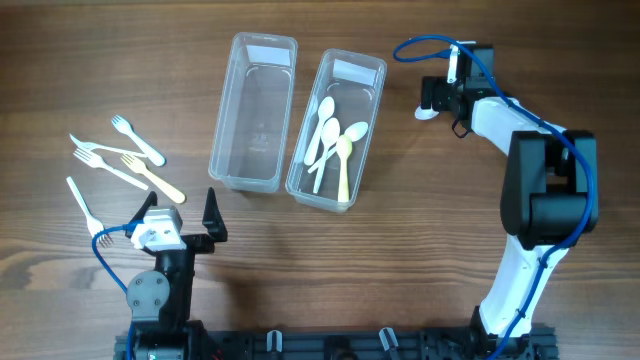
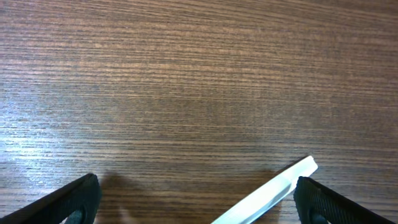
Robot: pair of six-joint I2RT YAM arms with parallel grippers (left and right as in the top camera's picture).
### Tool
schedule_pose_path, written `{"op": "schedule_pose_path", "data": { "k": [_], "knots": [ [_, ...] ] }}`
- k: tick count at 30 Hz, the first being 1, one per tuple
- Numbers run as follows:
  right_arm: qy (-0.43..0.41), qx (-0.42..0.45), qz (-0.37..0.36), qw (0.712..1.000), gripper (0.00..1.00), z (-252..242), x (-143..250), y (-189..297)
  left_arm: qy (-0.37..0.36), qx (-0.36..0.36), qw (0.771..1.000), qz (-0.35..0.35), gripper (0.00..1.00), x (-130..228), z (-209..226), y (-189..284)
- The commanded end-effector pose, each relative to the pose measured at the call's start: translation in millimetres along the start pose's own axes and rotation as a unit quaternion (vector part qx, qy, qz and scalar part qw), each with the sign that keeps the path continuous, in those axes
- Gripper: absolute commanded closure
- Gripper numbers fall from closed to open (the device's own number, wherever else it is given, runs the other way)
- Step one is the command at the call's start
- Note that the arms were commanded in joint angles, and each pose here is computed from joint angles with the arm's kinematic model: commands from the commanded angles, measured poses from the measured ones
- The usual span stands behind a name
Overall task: Pack container
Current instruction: 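Grasp the last white spoon with the right gripper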
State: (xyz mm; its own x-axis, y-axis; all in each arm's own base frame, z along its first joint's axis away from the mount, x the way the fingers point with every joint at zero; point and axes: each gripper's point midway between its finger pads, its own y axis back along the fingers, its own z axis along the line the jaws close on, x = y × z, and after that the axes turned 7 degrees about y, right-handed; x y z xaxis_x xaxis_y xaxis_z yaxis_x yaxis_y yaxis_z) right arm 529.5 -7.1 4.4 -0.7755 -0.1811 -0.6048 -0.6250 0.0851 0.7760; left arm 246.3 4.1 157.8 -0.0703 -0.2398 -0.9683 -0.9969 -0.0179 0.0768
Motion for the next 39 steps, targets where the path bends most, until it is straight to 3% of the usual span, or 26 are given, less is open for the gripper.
{"op": "schedule_pose_path", "data": {
  "k": [1, 9, 19, 25, 26, 30, 32, 39],
  "knots": [
    [0.006, -0.021, 0.051, 0.998, 0.00, 10.8, 30.3, -7.8, 0.005, -0.007, 1.000, -0.004, 0.00, 0.1, 3.3, 0.0],
    [-0.081, -0.025, 0.200, 0.976, 0.00, 20.5, 99.6, 12.1, 0.005, -0.007, 1.000, -0.004, 0.00, 0.1, 3.3, 0.0],
    [-0.117, -0.023, 0.259, 0.958, 0.03, 22.8, 119.0, 39.6, 0.005, -0.007, 1.000, -0.004, 0.00, 0.1, 3.3, 0.0],
    [-0.121, -0.032, 0.245, 0.961, 0.46, 25.1, 112.1, 36.6, 0.005, -0.007, 1.000, -0.004, 0.00, 0.1, 3.3, 0.0],
    [-0.121, -0.032, 0.245, 0.961, 0.47, 25.1, 112.0, 36.5, 0.005, -0.007, 1.000, -0.004, 0.00, 0.1, 3.3, 0.0],
    [-0.122, -0.032, 0.234, 0.964, 0.82, 24.5, 107.2, 34.0, 0.005, -0.007, 1.000, -0.004, 0.00, 0.1, 3.3, 0.0],
    [-0.122, -0.032, 0.234, 0.964, 0.92, 24.5, 107.0, 33.9, 0.005, -0.007, 1.000, -0.004, 0.00, 0.1, 3.3, 0.0],
    [-0.122, -0.032, 0.220, 0.967, 0.96, 21.2, 94.7, 46.1, 0.005, -0.007, 1.000, -0.004, 0.00, 0.1, 3.3, 0.0]
  ]
}}
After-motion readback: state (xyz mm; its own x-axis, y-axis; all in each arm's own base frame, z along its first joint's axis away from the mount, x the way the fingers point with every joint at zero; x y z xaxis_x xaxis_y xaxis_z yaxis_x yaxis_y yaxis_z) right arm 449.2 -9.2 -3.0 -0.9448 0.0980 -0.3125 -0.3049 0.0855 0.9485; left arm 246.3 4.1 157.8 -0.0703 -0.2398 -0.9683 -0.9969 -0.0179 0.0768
